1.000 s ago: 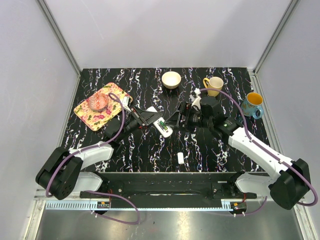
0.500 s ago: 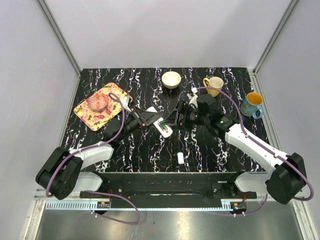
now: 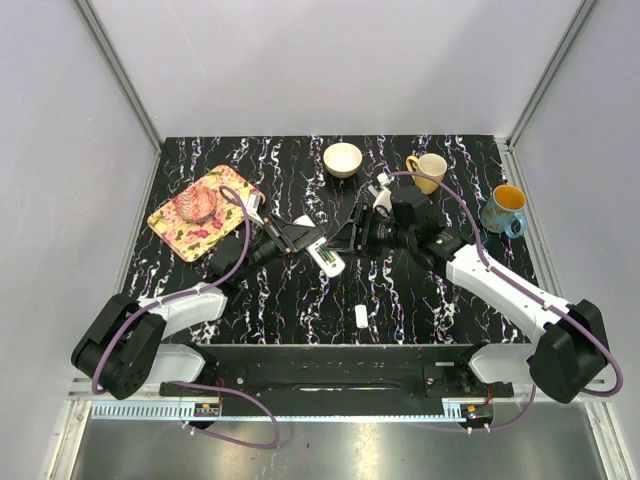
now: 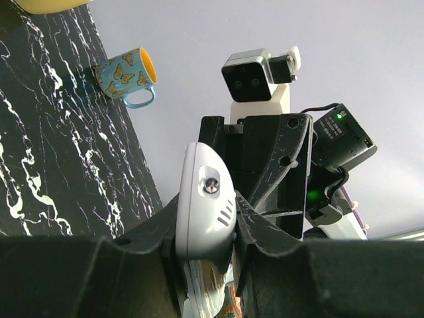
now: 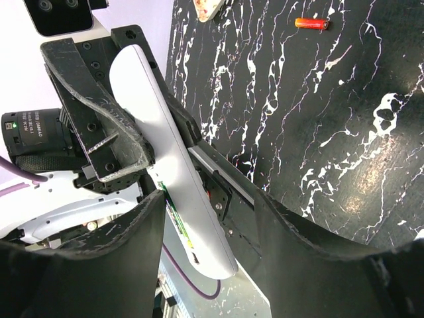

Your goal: Load the batteries into the remote control

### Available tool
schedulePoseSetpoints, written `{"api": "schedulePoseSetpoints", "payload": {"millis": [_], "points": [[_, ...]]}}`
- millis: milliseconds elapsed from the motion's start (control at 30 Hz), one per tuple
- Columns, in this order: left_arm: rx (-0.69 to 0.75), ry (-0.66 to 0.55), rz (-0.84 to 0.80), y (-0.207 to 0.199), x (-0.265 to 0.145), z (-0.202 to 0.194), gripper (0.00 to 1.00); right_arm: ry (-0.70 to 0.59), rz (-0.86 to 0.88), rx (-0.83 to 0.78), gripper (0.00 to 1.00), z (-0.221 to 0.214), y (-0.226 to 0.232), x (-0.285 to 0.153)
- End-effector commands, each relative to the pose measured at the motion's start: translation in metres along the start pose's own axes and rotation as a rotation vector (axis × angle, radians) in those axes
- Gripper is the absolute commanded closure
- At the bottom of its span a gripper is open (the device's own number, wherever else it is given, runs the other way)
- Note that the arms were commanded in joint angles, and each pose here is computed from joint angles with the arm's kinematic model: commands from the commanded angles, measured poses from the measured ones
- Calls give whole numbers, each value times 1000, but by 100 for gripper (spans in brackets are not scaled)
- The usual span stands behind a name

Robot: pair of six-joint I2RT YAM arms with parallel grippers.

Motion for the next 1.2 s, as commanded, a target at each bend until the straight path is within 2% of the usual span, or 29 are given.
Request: {"api": "schedulePoseSetpoints", "payload": {"millis": [0,467,600,800,1033,1167], "points": [[66,47,-234,-62,4,-5,100,23,-79,-24,39,-3,-16,6],[91,44,-322,-95,-3,-9,100,65,-129,10,39,-16,-34,12],[95,32,-301,-93,-5,-9,100,60,-125,10,37,-15,-33,12],[83,-11,-62,-49,0,-2,100,-6,-71,-21,17,5,-9,0],[61,-29,81,-10,-1,1,100,-72,29,-52,9,29,26,-21],[55,-37,106,4,-3,2,100,-161,0,-132,7,40,36,-57]]}}
Point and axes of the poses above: each gripper's point midway between its finger pads, its own x axis out along the fingers, its own y axis along the line the jaws close on, z = x × y, the point moved 7 cm from there along -x, back along the fingers, and after that the axes turned 14 degrees about -x, right-handed, at the moved point
